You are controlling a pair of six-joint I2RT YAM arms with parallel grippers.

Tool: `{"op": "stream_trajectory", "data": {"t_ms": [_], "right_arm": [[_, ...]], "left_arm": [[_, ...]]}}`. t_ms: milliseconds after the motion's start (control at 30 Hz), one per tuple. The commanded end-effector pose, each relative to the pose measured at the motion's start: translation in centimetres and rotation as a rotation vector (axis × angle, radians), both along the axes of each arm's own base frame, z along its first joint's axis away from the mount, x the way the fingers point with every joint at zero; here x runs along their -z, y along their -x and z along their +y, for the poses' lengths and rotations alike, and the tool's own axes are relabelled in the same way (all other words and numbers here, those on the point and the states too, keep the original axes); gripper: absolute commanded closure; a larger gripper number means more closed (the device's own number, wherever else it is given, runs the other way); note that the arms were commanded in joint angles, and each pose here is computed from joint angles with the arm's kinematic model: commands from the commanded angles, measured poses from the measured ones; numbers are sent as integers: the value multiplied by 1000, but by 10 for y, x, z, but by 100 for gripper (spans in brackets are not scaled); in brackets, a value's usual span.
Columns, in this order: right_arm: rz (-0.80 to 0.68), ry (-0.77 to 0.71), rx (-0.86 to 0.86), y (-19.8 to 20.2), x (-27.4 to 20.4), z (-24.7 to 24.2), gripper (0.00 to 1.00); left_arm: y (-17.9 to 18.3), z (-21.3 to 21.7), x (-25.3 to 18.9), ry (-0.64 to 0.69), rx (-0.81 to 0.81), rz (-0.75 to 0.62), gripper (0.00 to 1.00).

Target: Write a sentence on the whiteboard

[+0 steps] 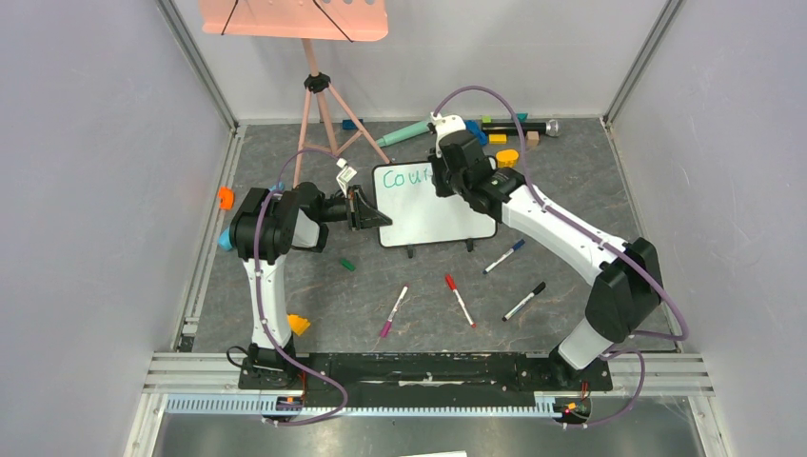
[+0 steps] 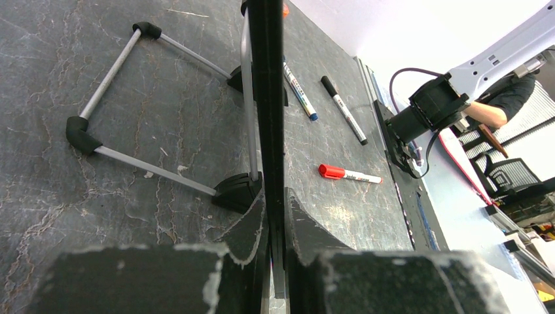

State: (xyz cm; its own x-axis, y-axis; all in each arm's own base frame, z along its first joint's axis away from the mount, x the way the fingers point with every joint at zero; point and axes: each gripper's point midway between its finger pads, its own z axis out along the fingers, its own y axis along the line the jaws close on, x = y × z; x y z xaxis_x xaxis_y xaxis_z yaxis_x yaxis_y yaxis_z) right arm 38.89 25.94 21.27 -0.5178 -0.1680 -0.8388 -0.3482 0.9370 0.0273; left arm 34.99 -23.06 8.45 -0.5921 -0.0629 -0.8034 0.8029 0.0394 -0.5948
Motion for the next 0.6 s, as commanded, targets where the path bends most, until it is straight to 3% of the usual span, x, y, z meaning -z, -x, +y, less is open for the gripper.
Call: {"op": "stream_trajectory", "data": {"t_ms": [0, 567], "right_arm": [[-51, 8, 44, -18, -16, -9, 100], [-58, -8, 52, -13, -25, -19, 100]], "left_arm": [[-1, 1, -15, 11, 23, -163, 98], [-1, 1, -15, 11, 23, -161, 98]]}}
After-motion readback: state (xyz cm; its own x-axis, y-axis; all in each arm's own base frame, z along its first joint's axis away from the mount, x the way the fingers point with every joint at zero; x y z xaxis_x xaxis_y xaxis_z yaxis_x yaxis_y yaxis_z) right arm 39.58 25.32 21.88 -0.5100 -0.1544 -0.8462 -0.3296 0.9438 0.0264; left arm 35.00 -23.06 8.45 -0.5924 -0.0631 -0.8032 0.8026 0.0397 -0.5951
